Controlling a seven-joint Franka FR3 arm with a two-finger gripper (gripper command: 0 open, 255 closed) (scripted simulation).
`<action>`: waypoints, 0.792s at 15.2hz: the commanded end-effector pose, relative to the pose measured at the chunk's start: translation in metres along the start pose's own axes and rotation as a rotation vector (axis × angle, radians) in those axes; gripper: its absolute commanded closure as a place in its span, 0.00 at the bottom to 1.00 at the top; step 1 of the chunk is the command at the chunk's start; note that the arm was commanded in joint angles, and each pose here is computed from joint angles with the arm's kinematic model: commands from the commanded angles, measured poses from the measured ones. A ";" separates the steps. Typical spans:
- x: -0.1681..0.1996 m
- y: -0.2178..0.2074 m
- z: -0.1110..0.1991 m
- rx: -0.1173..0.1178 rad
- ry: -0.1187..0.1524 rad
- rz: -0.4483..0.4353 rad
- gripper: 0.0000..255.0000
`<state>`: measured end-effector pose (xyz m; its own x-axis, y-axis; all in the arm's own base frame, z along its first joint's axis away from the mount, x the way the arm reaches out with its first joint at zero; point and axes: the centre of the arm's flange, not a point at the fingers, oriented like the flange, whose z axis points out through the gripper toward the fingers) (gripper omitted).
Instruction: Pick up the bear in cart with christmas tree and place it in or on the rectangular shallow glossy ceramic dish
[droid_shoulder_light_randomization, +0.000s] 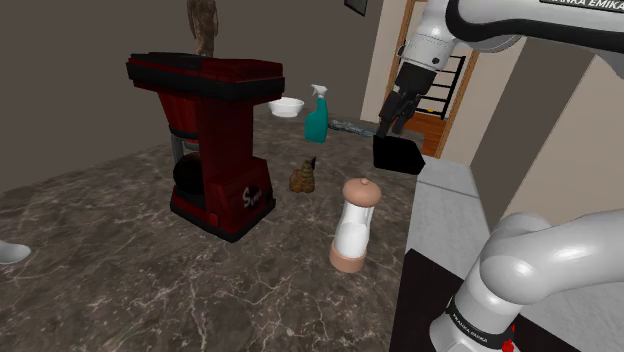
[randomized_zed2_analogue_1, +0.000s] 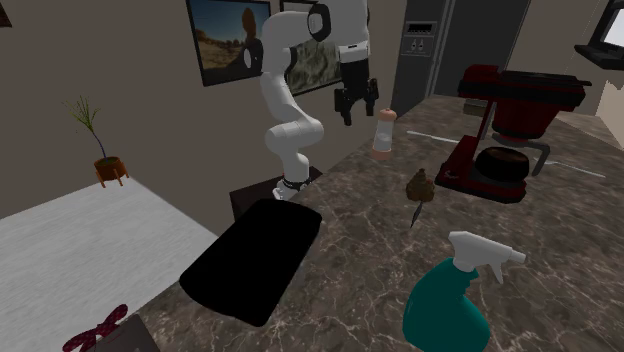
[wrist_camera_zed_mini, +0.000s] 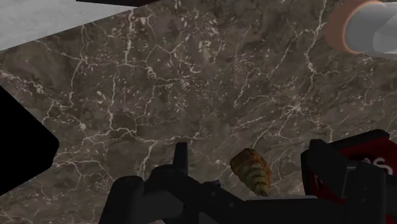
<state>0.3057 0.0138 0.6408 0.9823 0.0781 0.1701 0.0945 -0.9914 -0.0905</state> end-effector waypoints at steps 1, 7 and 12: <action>0.000 0.000 0.000 0.000 0.000 0.000 0.00; 0.062 -0.030 0.051 -0.051 -0.032 -0.145 0.00; 0.108 -0.059 0.096 -0.093 -0.059 -0.265 0.00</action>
<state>0.4106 0.0820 0.5797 0.9410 0.3148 0.1239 0.3137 -0.9491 0.0292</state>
